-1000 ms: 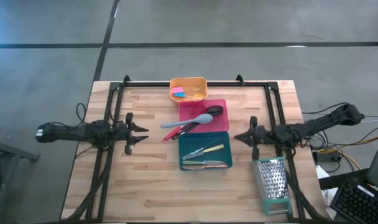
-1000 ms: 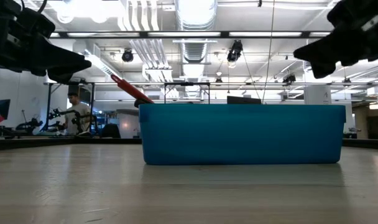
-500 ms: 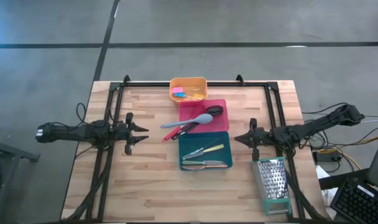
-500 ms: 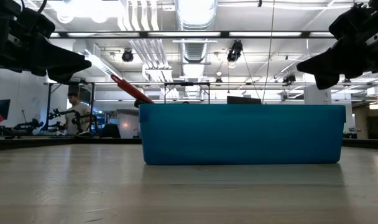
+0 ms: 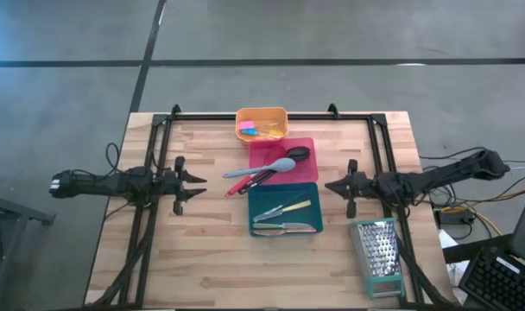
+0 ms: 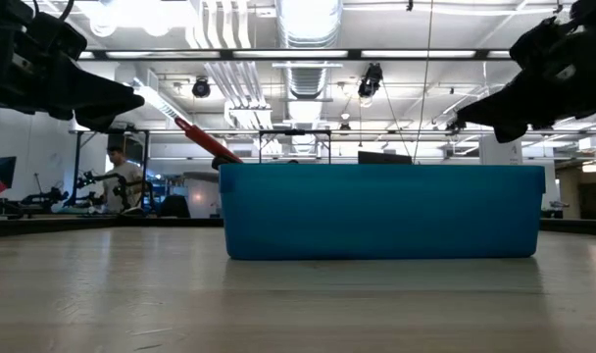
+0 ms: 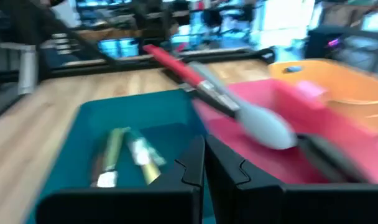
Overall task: Pick & Place Kitchen Items
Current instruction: Return to Home Position
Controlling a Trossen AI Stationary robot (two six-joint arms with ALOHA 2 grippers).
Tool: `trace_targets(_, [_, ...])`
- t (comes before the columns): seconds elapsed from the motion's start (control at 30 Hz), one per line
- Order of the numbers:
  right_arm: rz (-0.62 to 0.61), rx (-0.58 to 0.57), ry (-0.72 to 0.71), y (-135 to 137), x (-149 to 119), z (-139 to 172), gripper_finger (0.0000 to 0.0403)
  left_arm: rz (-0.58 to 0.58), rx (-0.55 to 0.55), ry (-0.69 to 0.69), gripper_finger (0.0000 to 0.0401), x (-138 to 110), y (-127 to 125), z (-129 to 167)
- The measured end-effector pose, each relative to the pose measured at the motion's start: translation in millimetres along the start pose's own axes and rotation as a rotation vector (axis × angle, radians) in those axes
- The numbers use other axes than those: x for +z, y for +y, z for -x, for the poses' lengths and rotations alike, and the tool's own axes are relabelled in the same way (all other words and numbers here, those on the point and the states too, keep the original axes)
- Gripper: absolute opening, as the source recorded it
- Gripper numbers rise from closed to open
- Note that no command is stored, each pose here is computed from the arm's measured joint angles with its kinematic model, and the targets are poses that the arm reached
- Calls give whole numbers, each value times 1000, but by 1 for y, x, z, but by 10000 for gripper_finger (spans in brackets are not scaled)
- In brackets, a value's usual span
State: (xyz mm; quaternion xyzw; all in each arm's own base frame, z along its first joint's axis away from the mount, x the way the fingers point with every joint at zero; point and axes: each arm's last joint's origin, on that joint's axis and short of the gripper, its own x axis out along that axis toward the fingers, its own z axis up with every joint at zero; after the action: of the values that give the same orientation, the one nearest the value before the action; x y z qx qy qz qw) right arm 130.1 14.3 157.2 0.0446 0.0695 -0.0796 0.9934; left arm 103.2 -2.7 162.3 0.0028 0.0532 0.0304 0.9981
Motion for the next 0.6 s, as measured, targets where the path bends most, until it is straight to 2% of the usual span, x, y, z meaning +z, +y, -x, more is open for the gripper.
trace_targets(0.13, [9,-71,-27,-13,3,0,8,0,0,0,135,0,0,0])
trace_targets(0.33, [3,19,7,-22,-3,7,8,0,0,-1,136,0,0,0])
trace_targets(0.6, [13,25,-57,-23,2,17,8,0,0,-1,135,0,0,0])
